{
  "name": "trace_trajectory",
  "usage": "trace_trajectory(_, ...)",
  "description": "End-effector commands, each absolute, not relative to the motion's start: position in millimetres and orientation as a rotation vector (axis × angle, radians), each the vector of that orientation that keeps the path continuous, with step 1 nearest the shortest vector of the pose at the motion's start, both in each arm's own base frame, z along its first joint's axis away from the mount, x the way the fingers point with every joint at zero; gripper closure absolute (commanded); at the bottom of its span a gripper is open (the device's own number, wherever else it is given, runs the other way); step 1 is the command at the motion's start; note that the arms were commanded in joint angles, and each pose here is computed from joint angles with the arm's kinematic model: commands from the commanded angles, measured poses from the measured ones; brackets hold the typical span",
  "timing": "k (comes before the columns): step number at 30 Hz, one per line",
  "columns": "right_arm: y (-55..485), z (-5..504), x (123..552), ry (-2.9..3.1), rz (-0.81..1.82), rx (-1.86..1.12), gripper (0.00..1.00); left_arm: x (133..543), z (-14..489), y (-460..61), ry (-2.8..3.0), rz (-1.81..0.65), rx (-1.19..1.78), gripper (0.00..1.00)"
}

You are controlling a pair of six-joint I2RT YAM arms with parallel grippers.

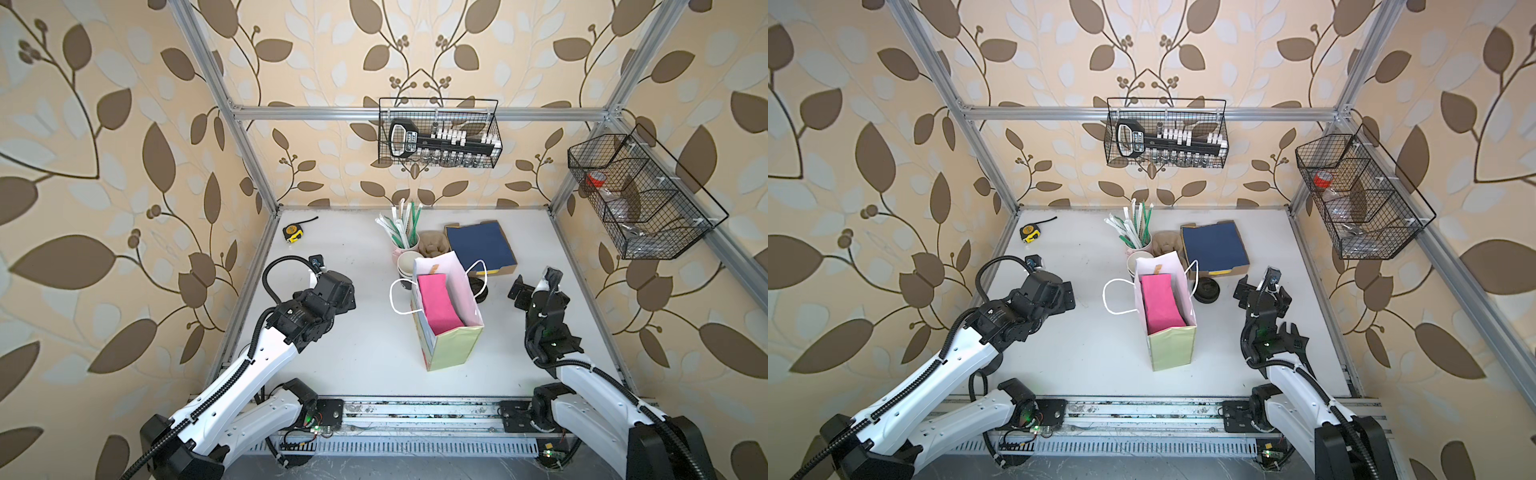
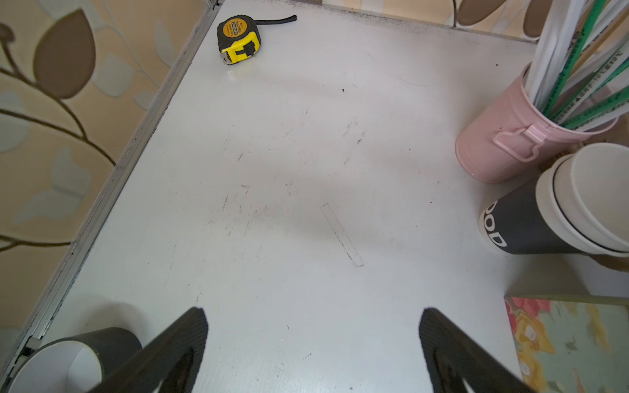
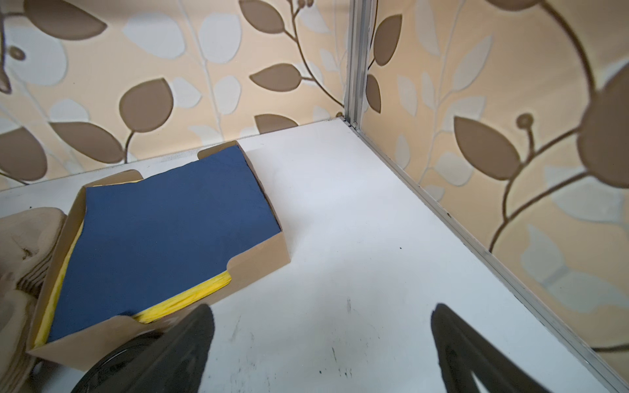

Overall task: Pack a coffee takeout order
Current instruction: Reset both arms

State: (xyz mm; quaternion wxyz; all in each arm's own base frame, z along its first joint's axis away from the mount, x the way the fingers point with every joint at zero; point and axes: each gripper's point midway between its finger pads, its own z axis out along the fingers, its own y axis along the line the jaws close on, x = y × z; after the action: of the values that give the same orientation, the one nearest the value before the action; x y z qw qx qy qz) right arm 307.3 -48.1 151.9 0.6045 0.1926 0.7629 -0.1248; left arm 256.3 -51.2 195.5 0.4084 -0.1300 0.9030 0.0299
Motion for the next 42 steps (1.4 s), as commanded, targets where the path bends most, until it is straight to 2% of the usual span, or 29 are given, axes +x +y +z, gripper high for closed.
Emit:
trace_trajectory(1,-50,164,309,1.654,-0.283,0.440,0.00,266,211,-38,2.161,0.133,-0.368,0.01)
trace_trajectory(6,-48,145,314,1.695,-0.320,0.385,0.00,273,205,-33,2.115,0.184,-0.370,0.01)
trace_trajectory(11,-27,150,323,1.670,-0.266,0.219,0.00,280,199,-34,2.065,0.196,-0.346,0.01)
trace_trajectory(19,-28,126,335,1.686,-0.197,0.192,0.00,288,201,-31,2.015,0.257,-0.314,0.01)
trace_trajectory(31,-33,127,340,1.704,-0.236,0.233,0.00,321,191,-27,1.953,0.362,-0.260,0.01)
trace_trajectory(38,-33,125,340,1.714,-0.240,0.234,0.00,340,167,-2,1.935,0.380,-0.306,0.01)
trace_trajectory(42,-33,125,340,1.713,-0.241,0.235,0.00,346,163,12,1.873,0.307,-0.311,0.01)
